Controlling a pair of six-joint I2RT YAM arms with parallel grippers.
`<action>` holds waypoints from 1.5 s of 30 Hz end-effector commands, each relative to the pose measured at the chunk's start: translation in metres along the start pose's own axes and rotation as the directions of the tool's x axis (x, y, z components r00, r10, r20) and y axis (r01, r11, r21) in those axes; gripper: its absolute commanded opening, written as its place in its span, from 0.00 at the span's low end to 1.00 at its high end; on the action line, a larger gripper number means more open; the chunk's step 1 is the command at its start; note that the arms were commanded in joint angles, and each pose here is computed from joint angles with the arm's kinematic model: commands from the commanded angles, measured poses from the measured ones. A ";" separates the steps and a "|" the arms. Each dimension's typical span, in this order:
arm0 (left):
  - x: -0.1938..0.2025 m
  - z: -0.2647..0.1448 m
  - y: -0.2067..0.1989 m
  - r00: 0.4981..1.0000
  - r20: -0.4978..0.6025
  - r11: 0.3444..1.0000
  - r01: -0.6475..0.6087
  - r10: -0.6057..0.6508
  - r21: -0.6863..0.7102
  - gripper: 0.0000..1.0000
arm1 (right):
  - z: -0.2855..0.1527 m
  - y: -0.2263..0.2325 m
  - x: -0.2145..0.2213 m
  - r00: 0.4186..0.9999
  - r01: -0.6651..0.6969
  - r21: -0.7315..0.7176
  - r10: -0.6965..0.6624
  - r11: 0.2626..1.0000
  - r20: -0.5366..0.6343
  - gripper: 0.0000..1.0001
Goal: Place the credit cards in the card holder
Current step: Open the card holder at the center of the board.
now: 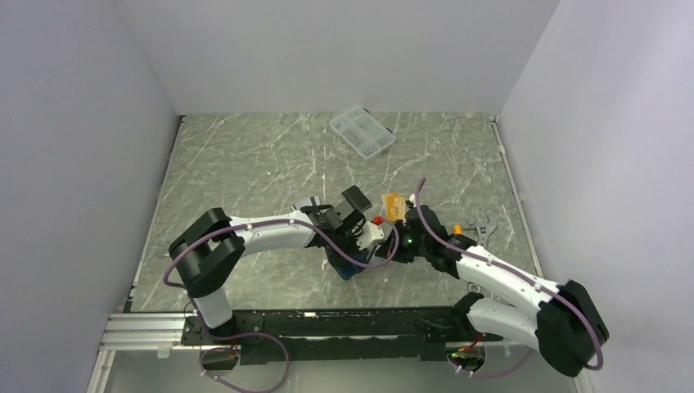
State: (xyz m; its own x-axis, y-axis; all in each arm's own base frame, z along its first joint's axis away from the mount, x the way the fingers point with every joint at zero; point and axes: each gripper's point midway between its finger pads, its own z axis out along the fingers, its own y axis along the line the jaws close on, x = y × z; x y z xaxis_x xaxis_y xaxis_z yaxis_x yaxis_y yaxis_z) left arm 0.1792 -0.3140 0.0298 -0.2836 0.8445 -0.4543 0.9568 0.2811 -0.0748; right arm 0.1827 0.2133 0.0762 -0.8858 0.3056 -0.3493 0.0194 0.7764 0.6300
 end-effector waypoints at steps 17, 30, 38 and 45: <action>0.019 -0.013 -0.007 0.992 0.010 0.984 0.123 -0.125 0.131 0.29 | 0.045 0.046 -0.003 0.999 0.038 -0.141 -0.043 0.989 -0.032 0.00; 0.024 -0.010 0.001 0.976 -0.009 0.964 0.215 -0.216 0.154 0.25 | 0.017 0.048 0.033 0.991 0.042 -0.232 -0.070 0.972 -0.118 0.00; 0.023 -0.008 0.002 0.975 -0.017 0.963 0.223 -0.223 0.155 0.26 | 0.022 0.038 0.050 0.977 0.029 -0.220 -0.073 0.975 -0.198 0.00; 0.010 -0.021 0.013 0.915 0.000 0.882 0.389 -0.404 0.266 0.25 | 0.016 0.043 0.043 0.981 0.062 -0.180 -0.092 0.982 -0.169 0.00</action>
State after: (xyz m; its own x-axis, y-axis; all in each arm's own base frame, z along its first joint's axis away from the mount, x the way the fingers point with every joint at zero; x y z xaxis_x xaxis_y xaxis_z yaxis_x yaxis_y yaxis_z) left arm 0.1818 -0.2911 0.0321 -0.5222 0.7351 -0.4323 0.8500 0.4074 -0.3340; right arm 0.1461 0.2628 0.0580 -0.9633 0.1391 -0.2295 -0.0747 0.6824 0.7272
